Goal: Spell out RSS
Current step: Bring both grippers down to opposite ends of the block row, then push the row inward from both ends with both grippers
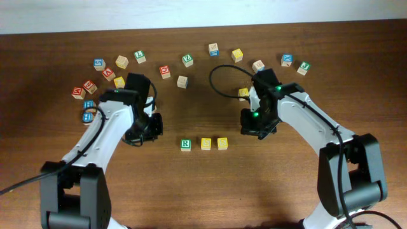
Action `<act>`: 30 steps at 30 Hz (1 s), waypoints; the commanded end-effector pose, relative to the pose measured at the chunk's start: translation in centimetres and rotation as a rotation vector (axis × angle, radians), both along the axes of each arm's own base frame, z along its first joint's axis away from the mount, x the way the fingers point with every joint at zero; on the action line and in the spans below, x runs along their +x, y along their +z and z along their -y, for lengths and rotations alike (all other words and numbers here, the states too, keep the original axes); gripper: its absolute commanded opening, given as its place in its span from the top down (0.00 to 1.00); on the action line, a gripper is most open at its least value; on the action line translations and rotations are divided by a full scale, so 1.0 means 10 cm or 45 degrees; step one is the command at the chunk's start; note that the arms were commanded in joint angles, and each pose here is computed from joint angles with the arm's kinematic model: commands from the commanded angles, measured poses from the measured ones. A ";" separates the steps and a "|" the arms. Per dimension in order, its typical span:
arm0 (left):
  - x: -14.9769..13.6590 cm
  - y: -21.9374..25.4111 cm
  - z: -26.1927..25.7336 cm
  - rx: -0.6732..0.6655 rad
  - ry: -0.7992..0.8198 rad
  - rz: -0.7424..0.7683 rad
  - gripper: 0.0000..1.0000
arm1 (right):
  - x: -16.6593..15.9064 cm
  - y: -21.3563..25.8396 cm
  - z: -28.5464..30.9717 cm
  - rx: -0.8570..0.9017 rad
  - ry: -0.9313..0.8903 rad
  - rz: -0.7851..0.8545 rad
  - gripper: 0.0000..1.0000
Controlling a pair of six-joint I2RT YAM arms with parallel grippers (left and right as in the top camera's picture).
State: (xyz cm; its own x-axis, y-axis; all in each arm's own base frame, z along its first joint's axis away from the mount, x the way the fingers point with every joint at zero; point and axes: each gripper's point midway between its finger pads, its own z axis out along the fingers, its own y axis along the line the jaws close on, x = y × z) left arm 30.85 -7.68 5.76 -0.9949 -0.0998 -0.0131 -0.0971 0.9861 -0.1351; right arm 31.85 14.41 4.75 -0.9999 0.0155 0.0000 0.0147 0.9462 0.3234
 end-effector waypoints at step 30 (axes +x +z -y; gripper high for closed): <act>-0.17 -0.64 0.65 -0.073 -0.050 -0.029 1.00 | -0.23 -0.43 -0.35 -0.088 -0.029 0.021 0.96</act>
State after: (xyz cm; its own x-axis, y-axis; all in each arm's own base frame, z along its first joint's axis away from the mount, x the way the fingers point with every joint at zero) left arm 29.68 -13.23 -0.15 -0.9964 -0.0845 -0.0035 -0.0827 0.9820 -0.1697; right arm 30.00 18.03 1.23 -0.9989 0.0301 -0.0354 0.0192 0.9616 0.2739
